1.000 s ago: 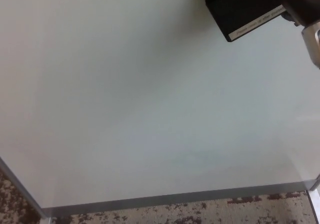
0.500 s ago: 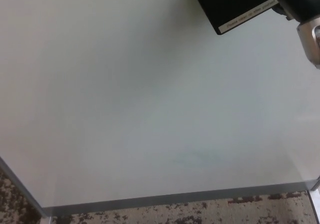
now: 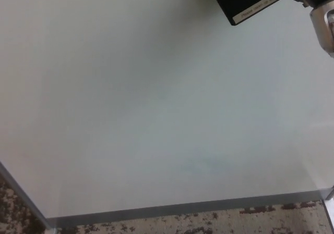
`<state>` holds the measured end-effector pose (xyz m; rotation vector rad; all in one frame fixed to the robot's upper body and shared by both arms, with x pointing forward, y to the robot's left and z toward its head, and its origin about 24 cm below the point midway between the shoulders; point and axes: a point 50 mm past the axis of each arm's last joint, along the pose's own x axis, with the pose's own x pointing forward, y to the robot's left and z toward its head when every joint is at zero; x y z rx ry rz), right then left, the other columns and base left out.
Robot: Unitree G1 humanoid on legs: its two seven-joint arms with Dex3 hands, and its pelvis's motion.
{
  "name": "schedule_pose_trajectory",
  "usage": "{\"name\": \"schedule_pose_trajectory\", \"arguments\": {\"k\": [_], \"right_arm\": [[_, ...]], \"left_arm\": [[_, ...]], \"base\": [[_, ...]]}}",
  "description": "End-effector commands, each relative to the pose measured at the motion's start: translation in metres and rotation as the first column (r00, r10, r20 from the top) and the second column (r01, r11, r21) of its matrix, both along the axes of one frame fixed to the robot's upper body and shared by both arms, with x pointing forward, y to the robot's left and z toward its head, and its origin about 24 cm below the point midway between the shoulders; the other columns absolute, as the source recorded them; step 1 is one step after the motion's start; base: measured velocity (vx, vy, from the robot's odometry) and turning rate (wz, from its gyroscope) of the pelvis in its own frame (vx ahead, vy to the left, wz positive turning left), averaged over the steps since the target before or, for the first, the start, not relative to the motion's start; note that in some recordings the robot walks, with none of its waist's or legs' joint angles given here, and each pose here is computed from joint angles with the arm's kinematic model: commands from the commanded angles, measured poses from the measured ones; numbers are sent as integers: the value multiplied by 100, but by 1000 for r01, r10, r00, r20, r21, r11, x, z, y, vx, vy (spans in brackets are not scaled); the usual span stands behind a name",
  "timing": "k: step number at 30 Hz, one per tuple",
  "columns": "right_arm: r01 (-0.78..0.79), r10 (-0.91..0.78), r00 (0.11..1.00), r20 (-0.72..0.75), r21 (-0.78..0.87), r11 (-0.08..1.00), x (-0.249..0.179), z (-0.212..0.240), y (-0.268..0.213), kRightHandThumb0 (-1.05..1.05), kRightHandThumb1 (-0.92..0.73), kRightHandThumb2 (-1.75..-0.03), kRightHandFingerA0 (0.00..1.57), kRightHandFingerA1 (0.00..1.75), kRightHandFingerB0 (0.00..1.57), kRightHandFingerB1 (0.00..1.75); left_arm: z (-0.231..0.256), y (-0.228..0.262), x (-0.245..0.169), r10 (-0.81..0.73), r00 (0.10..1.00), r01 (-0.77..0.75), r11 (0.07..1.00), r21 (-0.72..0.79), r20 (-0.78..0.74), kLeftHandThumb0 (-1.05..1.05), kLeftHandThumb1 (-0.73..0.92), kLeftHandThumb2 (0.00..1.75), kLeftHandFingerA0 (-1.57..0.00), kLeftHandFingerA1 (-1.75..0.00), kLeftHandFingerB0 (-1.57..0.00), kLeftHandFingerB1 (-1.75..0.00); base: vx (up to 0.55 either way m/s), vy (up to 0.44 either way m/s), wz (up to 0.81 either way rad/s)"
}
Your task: The robot uses its right hand to pick up the magnetic container kept in the middle of the desk and turn leftwards and walk towards the whiteboard and extend the right arm to stick the container on it
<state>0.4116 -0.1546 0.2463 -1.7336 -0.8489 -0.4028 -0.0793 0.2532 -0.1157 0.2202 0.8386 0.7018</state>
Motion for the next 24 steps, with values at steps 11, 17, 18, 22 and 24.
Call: {"name": "schedule_pose_trajectory", "arguments": {"k": [11,17,18,22,24], "right_arm": [[181,-180,980,-81,6,983,11,24,8,-36,-57,-57,98,157,76,62],[322,-325,925,-196,-46,945,16,16,12,-46,-53,-92,45,70,37,60],[348,-357,914,-195,-78,934,16,13,11,-46,-53,-92,45,70,37,60],[368,-365,871,-329,-56,928,18,3,11,-35,-51,-83,0,8,0,12],[380,-383,855,-350,-80,922,19,1,11,-23,-61,-65,0,0,0,0]], "left_arm": [[7,2,-2,-10,999,9,1000,28,44,13,72,90,-97,-90,-90,-86],[7,6,-2,-1,999,0,1000,23,48,14,68,94,-99,-92,-94,-89],[8,6,-3,-4,999,2,1000,28,54,14,68,94,-99,-92,-94,-89],[9,6,-8,3,999,-4,1000,29,42,13,75,86,-96,-88,-89,-87],[9,7,-8,-13,1000,12,999,42,19,12,73,88,-96,-85,-89,-84]], "base": [[-33,62,-17],[74,383,-34],[19,88,-12],[-10,-18,2],[-84,-130,13]]}}
